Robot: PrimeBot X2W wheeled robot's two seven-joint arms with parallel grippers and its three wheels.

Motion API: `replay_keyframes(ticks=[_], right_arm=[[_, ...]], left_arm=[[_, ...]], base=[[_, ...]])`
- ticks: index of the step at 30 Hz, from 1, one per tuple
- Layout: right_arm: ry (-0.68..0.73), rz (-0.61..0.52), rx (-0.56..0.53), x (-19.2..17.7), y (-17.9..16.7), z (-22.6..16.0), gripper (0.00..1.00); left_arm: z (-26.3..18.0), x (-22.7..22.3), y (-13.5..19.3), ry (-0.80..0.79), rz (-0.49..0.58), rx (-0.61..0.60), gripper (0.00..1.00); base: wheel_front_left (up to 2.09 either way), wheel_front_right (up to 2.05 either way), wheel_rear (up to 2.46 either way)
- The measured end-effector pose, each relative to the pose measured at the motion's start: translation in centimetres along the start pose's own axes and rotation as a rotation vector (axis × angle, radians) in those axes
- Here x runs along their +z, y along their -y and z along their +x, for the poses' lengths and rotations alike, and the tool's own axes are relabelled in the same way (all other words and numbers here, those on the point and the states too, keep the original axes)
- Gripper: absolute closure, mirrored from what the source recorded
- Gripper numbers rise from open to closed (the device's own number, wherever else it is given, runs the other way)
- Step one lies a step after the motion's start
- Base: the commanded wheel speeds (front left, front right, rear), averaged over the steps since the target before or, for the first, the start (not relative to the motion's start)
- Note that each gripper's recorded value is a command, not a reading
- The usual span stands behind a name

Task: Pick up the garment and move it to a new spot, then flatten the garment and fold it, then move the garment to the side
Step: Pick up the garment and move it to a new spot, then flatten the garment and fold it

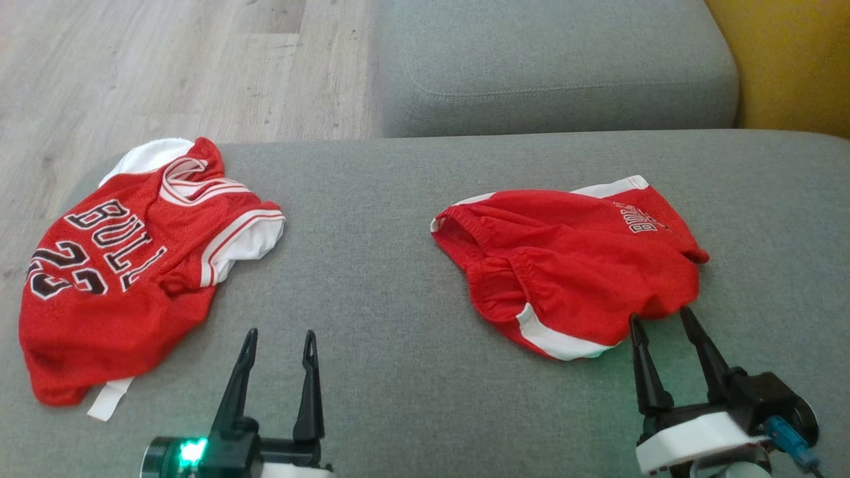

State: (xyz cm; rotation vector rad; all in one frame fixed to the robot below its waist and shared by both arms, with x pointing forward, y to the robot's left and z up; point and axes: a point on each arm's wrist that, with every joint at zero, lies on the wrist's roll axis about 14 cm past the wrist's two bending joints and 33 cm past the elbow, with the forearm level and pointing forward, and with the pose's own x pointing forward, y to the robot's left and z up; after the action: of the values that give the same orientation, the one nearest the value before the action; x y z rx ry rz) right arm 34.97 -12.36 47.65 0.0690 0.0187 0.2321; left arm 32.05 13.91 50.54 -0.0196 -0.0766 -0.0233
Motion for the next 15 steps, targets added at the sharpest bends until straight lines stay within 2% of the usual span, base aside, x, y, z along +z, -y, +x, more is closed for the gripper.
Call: replay_keyframes(ticks=[15], right_arm=[[-0.001, 0.003, -0.009, -0.05, 0.25, -0.19, 0.00]], left_arm=[[0.10, -0.08, 0.98, -0.002, -0.002, -0.030, 0.00]], base=[[0.00, 0.00, 0.00]])
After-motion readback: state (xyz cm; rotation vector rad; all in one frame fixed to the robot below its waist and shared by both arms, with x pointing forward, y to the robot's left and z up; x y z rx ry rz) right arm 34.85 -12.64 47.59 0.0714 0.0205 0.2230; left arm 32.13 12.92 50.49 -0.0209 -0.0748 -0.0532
